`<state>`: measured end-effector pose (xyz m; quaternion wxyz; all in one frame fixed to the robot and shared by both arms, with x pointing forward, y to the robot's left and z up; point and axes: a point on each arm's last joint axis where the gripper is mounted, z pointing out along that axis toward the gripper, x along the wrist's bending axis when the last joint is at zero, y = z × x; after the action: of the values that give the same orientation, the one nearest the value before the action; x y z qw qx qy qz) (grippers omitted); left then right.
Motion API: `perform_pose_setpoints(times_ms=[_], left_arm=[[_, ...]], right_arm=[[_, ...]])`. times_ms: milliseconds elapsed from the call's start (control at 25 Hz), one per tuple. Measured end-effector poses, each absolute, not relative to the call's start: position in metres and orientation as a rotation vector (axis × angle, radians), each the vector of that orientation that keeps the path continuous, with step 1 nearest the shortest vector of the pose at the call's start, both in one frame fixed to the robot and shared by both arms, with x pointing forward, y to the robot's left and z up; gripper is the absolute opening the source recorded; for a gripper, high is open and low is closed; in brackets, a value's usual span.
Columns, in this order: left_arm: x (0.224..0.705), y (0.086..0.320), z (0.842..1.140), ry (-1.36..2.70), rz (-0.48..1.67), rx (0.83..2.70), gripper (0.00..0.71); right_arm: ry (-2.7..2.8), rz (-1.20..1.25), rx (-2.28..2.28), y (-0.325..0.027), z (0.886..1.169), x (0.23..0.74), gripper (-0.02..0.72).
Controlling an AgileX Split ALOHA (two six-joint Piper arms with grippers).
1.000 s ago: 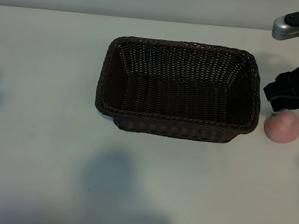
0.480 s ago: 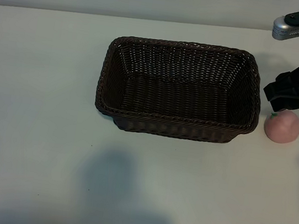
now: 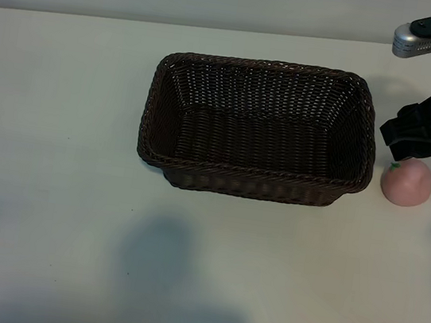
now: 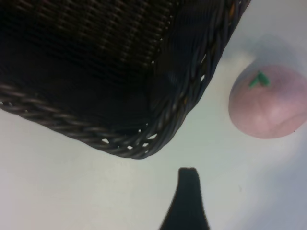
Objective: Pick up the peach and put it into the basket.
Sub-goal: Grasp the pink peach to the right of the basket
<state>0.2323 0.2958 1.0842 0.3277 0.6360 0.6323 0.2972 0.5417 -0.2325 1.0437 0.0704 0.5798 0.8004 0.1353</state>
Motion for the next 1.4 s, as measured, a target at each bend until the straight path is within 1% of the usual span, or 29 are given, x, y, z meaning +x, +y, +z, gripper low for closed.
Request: perform_pose_setpoints(times_ms=[160, 600, 1400], left_arm=[[0.234, 0.296, 1.067, 1.682, 0.754, 1.684, 0.596], [0.237, 0.299, 1.045, 1.689, 0.795, 1.685, 0.596], [0.232, 0.3, 1.045, 1.667, 0.839, 1.666, 0.594]], right_arm=[[2.408, 0.407, 1.744, -0.232, 1.044, 0.542, 0.59], [2.408, 0.407, 1.744, -0.232, 1.044, 0.542, 0.59], [2.401, 0.418, 1.743, -0.232, 1.044, 0.542, 0.589]])
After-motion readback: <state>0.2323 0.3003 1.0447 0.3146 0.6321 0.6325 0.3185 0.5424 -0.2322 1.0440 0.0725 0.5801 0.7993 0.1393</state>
